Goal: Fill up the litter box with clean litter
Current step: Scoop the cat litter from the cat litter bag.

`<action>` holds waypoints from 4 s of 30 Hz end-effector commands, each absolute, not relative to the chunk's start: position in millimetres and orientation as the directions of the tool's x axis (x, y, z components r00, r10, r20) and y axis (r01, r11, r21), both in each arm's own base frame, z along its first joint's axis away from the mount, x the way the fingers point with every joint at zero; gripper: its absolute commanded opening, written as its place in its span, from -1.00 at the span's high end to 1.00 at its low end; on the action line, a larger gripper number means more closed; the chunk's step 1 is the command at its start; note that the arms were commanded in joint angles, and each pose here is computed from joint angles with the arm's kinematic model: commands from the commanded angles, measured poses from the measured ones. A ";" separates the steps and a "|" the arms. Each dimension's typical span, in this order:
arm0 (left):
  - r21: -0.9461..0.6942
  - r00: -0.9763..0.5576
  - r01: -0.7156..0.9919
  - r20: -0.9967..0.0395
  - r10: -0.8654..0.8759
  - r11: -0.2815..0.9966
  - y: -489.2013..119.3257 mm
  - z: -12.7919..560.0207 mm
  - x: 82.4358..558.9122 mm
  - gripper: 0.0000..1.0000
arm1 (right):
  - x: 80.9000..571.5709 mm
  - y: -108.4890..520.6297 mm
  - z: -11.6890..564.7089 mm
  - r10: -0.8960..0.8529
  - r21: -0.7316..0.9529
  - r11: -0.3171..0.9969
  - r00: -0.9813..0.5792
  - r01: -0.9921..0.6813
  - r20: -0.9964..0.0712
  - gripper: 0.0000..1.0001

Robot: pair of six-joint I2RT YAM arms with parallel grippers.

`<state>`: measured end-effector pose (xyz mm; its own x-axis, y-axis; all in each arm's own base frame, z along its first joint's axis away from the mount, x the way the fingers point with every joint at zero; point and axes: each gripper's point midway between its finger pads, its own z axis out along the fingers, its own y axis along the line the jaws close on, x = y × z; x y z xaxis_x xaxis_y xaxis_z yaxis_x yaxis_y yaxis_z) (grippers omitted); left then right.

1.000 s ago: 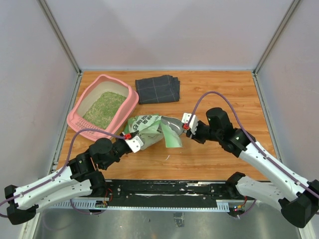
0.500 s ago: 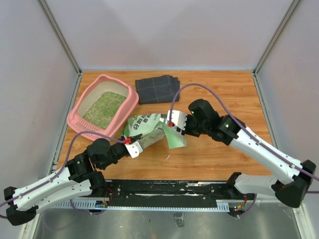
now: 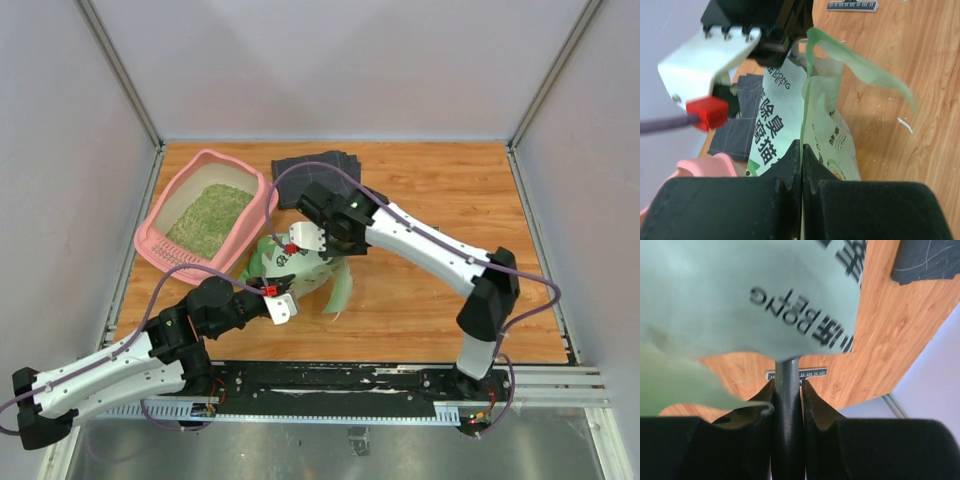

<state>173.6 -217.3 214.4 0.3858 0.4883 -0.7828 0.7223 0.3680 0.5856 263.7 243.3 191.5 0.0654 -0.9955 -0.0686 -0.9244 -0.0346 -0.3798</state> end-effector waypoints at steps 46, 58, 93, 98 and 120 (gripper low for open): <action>0.596 0.332 0.657 -0.779 0.532 0.462 -202.1 211.9 189.9 1.00 | 269.2 326.8 156.9 -0.586 -0.287 0.148 0.150 -0.946 -0.796 0.99; 0.577 0.322 0.606 -0.808 0.494 0.547 -191.1 233.2 194.4 1.00 | 249.1 307.4 193.1 -0.507 -0.299 0.188 0.168 -0.936 -0.845 0.99; 0.437 0.345 0.595 -0.897 0.277 0.675 -183.0 297.5 184.5 1.00 | 204.2 230.4 214.3 -0.481 -0.320 0.324 0.137 -0.890 -0.866 0.99; 0.384 0.347 0.617 -0.916 0.200 0.687 -186.7 308.9 180.1 1.00 | 205.1 221.2 208.2 -0.526 -0.344 0.326 0.133 -0.881 -0.840 0.99; 0.385 0.301 0.559 -0.919 0.253 0.734 -171.1 307.7 188.8 1.00 | 182.8 156.8 278.5 -0.560 -0.387 0.489 0.059 -0.781 -0.827 0.99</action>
